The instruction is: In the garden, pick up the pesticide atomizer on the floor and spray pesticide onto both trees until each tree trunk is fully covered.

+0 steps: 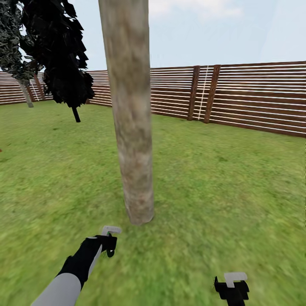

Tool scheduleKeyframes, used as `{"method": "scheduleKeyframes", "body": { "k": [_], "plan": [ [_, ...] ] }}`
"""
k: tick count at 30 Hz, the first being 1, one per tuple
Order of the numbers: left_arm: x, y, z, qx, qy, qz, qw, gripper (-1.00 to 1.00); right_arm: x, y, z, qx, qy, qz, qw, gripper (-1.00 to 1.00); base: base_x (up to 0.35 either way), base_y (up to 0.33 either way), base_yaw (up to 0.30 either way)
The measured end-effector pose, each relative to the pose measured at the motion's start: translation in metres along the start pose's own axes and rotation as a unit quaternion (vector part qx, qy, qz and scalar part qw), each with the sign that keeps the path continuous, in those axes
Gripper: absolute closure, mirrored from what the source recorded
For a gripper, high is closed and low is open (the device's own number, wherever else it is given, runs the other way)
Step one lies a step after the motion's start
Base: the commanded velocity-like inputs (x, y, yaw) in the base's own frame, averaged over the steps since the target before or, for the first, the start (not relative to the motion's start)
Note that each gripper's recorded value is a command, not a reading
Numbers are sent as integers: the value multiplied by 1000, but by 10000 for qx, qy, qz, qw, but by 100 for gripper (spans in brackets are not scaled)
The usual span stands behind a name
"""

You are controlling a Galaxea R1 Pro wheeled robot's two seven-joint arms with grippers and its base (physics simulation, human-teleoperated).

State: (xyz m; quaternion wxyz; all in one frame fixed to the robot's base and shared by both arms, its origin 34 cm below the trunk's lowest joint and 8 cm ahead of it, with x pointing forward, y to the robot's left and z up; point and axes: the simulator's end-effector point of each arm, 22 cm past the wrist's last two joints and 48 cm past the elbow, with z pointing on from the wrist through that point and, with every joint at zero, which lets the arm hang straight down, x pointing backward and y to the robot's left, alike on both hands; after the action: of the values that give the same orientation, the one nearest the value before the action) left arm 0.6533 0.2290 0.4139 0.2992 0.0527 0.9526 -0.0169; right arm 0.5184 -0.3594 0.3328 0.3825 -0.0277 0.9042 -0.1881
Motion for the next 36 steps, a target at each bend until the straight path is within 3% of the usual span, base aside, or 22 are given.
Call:
{"method": "scheduleKeyframes", "body": {
  "k": [15, 22, 29, 33, 36],
  "plan": [
    [3, -4, 0, 32, 37, -4, 10000, 100, 1, 0, 0, -2, 11, -2, 10000, -100, 244, -182, -22],
    [4, -4, 1, 28, 47, 0, 10000, 100, 1, 0, 0, 0, 16, -2, 10000, -100, -116, -233, -283],
    [-4, -2, -1, 13, 117, -28, 9999, 100, 1, 0, 0, -6, 13, -4, 10000, -100, -52, -29, -196],
    [-42, 9, -8, -65, 175, -53, 9998, 100, 2, 0, 0, -8, 19, -8, 10000, -100, -1, 0, -8],
    [-68, 55, -17, -374, 101, -88, 9992, 100, 2, 0, 0, -11, 18, -15, 10000, -100, 0, 0, 0]
  ]
}}
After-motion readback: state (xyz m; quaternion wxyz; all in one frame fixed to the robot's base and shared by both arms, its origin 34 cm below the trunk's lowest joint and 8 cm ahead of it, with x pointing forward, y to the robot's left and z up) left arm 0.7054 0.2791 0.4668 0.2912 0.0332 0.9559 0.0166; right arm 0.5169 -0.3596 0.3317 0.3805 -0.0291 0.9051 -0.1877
